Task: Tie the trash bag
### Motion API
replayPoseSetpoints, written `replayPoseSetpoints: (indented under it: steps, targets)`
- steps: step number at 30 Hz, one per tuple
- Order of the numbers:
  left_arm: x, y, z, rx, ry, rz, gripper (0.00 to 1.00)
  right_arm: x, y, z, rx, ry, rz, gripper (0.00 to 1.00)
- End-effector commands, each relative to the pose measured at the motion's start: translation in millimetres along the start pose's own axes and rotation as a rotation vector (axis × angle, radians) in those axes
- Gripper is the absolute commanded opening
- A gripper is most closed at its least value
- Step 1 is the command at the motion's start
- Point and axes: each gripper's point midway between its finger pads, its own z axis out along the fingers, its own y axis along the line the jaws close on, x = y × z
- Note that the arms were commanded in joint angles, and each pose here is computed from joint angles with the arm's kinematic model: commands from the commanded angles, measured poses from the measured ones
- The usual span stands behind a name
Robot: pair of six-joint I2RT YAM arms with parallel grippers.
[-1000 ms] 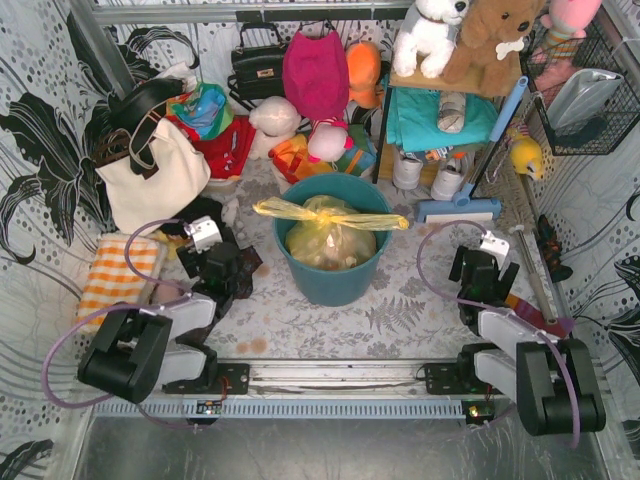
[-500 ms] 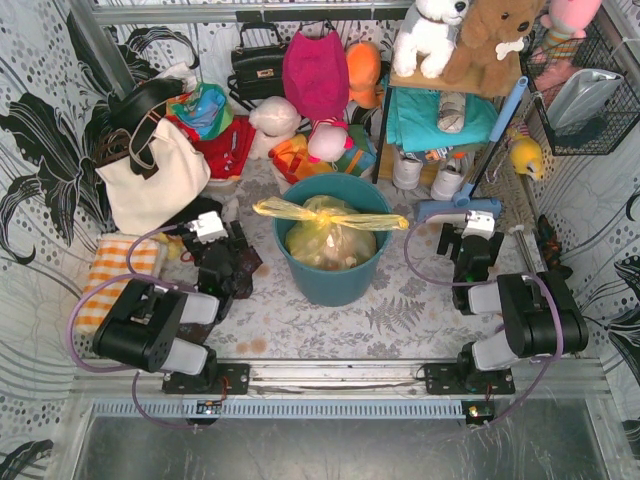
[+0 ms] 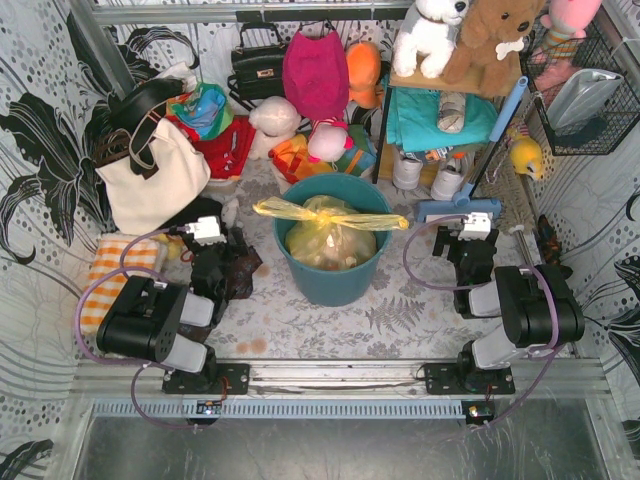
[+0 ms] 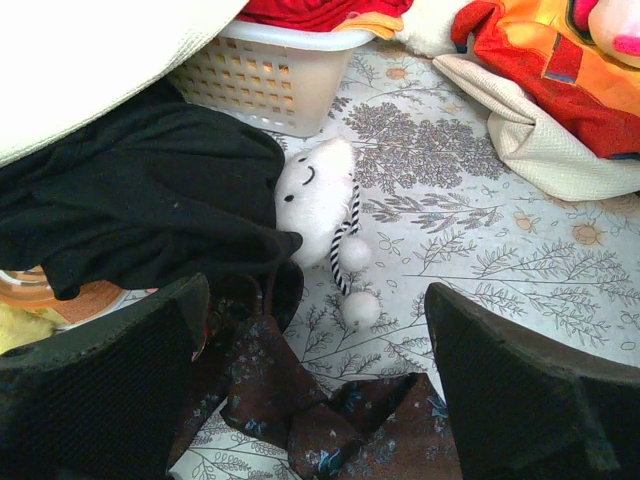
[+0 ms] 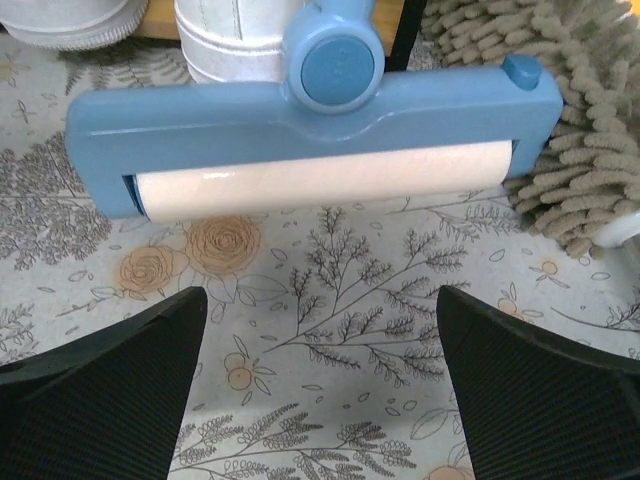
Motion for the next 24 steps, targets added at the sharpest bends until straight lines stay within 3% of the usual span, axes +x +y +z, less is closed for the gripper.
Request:
replayPoseSetpoints:
  steps: [1, 24]
  targets:
    - [-20.2, -3.7, 6.3, 0.018, -0.069, -0.027, 0.98, -17.5, -0.1, 1.8, -0.01, -0.074, 0.009, 0.97]
    - [-21.2, -2.1, 8.7, 0.017, -0.068, -0.032, 0.98, -18.1, -1.0, 1.7, -0.006, -0.078, 0.008, 0.97]
